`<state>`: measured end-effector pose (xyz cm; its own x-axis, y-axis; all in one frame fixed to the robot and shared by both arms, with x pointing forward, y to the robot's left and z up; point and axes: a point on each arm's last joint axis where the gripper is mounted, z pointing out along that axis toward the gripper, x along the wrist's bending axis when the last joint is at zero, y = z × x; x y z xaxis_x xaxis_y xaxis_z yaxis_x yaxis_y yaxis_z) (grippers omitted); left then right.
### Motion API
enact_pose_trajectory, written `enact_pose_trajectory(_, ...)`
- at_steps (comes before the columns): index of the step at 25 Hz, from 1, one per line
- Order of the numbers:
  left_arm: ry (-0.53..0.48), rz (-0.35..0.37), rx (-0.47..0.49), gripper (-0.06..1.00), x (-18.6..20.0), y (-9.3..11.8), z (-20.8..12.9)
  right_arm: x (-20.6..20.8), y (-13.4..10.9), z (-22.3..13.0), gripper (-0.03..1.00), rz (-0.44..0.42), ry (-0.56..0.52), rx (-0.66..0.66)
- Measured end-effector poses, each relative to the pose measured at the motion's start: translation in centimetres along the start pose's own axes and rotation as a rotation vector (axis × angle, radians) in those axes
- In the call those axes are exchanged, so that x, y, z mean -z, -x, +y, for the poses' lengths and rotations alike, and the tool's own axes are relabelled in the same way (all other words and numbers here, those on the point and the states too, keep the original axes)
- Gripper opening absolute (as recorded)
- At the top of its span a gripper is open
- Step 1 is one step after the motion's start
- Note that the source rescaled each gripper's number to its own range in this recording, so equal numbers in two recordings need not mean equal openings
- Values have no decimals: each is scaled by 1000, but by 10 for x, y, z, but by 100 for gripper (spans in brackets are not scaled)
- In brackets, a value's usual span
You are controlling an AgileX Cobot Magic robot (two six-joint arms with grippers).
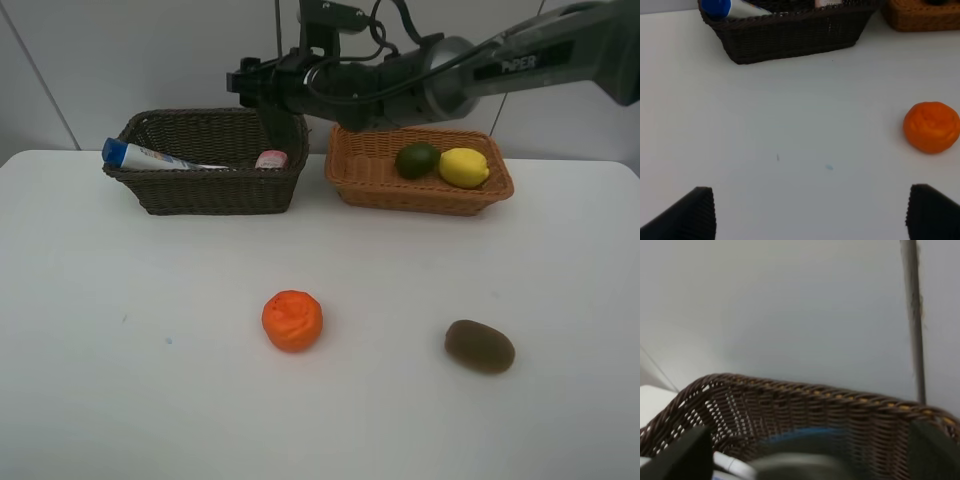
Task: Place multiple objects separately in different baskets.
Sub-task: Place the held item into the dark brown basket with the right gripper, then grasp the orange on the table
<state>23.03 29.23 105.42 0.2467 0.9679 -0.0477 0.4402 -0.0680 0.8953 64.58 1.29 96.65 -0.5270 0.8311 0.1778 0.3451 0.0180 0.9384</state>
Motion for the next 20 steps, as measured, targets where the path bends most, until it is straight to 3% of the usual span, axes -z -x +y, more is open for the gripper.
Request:
enact_pose_trajectory(4, 0, 0, 0, 100, 0, 0, 0, 2, 0, -1, 98, 0, -41, 4)
enact_pose_trajectory(8, 0, 0, 0, 100, 0, 0, 0, 17, -5, 8, 98, 3, -190, 13)
enact_pose_trajectory(14, 0, 0, 0, 100, 0, 0, 0, 68, -10, 32, 98, -11, -506, 96)
enact_pose_trajectory(20, 0, 0, 0, 100, 0, 0, 0, 118, -8, 32, 98, -65, -902, 120)
